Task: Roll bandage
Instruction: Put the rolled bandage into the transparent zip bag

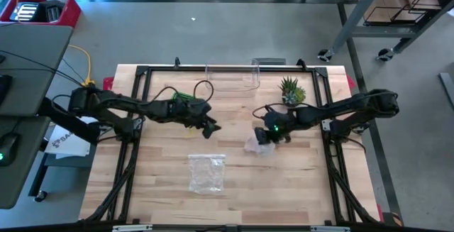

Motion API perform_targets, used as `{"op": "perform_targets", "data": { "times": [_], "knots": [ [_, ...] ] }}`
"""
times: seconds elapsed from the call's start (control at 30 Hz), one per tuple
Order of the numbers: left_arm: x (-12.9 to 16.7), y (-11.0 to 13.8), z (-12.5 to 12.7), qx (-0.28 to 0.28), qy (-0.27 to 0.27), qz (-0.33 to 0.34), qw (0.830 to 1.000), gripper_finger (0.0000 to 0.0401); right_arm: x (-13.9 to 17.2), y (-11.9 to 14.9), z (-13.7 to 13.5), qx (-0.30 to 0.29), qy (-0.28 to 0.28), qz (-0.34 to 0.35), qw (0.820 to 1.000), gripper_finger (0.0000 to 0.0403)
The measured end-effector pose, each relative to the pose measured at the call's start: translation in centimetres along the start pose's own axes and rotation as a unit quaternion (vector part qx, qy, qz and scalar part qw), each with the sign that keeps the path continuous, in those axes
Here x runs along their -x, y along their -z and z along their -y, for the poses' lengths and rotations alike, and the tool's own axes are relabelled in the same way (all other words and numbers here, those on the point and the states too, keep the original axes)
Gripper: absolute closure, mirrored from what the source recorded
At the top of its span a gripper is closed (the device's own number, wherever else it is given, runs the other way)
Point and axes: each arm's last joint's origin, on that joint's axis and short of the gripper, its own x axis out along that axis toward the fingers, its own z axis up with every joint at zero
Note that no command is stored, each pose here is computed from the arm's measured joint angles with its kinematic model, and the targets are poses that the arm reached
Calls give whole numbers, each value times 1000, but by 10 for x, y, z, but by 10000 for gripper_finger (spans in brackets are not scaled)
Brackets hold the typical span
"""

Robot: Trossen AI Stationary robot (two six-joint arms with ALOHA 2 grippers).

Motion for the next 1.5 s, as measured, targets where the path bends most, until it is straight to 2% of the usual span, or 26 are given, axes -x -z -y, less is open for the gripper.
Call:
{"op": "perform_targets", "data": {
  "times": [0.2,0.37,0.6,0.8,1.0,1.13,1.2,1.4,1.5],
  "knots": [
    [-47,4,-4,19,36,-6,999,176,-2,13,9,-31,56,-1,998,360],
    [-88,0,5,23,70,-16,997,176,-1,14,15,-61,86,16,994,360],
    [-127,-3,14,10,77,-33,996,176,0,13,23,-93,128,30,987,360],
    [-133,-6,16,17,91,-42,995,176,-1,12,17,-96,98,29,990,358],
    [-134,1,15,8,76,-58,995,176,-1,12,17,-111,93,31,989,323],
    [-142,14,17,-10,65,-63,996,176,-1,12,16,-112,92,32,989,322],
    [-144,18,17,-2,58,-65,996,176,-2,12,15,-113,85,31,989,322],
    [-147,20,17,4,56,-59,997,176,-3,11,2,-99,15,31,994,321],
    [-148,20,17,-1,57,-55,997,176,-3,11,3,-88,24,32,995,321]
  ]
}}
